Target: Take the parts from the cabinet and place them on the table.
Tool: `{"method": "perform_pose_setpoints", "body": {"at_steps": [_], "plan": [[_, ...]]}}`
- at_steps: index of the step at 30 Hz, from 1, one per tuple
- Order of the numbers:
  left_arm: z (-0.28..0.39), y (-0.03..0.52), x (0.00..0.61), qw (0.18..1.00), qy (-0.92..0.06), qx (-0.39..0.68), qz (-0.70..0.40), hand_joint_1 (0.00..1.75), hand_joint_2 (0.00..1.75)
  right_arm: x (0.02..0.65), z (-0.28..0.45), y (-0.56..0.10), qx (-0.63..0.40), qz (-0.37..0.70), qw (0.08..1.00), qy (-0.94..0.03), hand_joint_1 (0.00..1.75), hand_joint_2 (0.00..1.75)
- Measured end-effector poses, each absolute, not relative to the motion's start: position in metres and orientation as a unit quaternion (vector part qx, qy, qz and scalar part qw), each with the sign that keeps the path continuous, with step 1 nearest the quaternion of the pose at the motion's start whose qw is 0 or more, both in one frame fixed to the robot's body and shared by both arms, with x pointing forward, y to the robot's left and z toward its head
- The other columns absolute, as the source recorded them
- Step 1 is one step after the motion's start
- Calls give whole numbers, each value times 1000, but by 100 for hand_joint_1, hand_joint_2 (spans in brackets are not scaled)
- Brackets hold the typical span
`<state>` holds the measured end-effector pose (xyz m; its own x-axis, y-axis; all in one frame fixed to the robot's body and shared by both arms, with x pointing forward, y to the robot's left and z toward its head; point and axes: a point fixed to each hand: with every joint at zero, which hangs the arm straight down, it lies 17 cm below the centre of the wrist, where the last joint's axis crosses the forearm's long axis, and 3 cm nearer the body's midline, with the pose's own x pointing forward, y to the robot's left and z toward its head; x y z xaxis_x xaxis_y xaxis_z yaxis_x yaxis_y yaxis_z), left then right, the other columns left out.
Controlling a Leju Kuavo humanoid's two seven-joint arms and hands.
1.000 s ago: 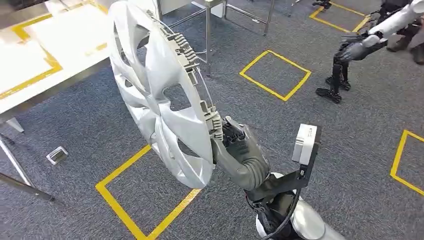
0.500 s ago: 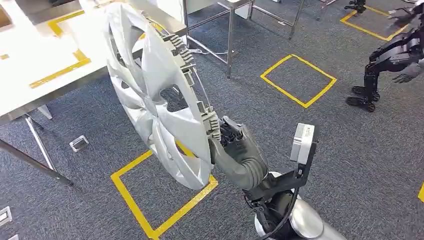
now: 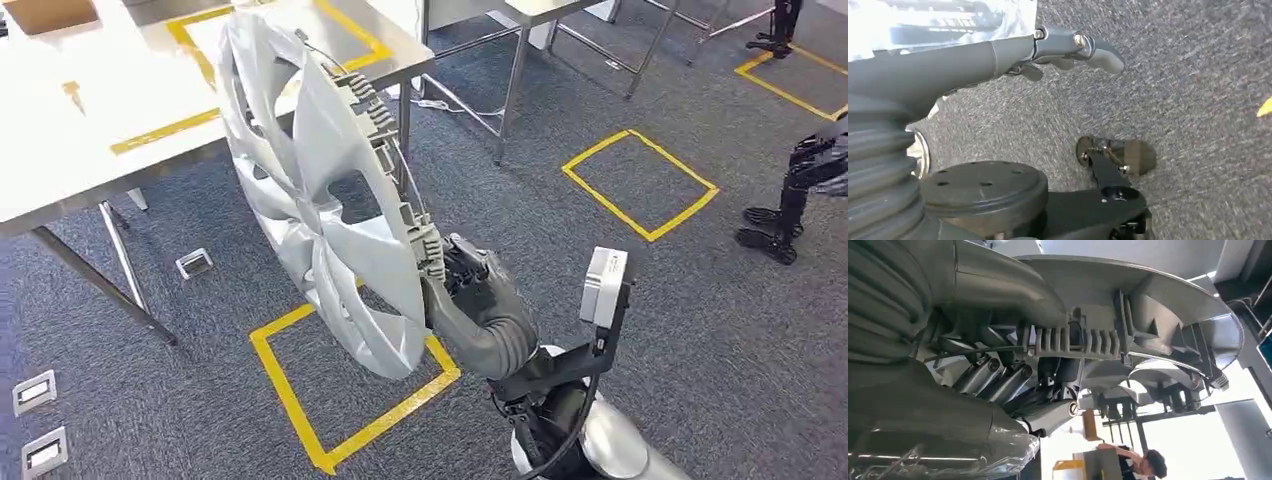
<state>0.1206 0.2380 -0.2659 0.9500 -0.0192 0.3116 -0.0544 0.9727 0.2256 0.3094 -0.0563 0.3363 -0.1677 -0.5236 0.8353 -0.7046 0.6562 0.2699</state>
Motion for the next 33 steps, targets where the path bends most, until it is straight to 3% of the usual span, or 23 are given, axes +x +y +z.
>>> {"method": "perform_pose_setpoints", "body": {"at_steps": [33], "plan": [[-268,235,114,983,-144,109,13,0,175,316,329,-56,396,81,514,-756,175,175]]}}
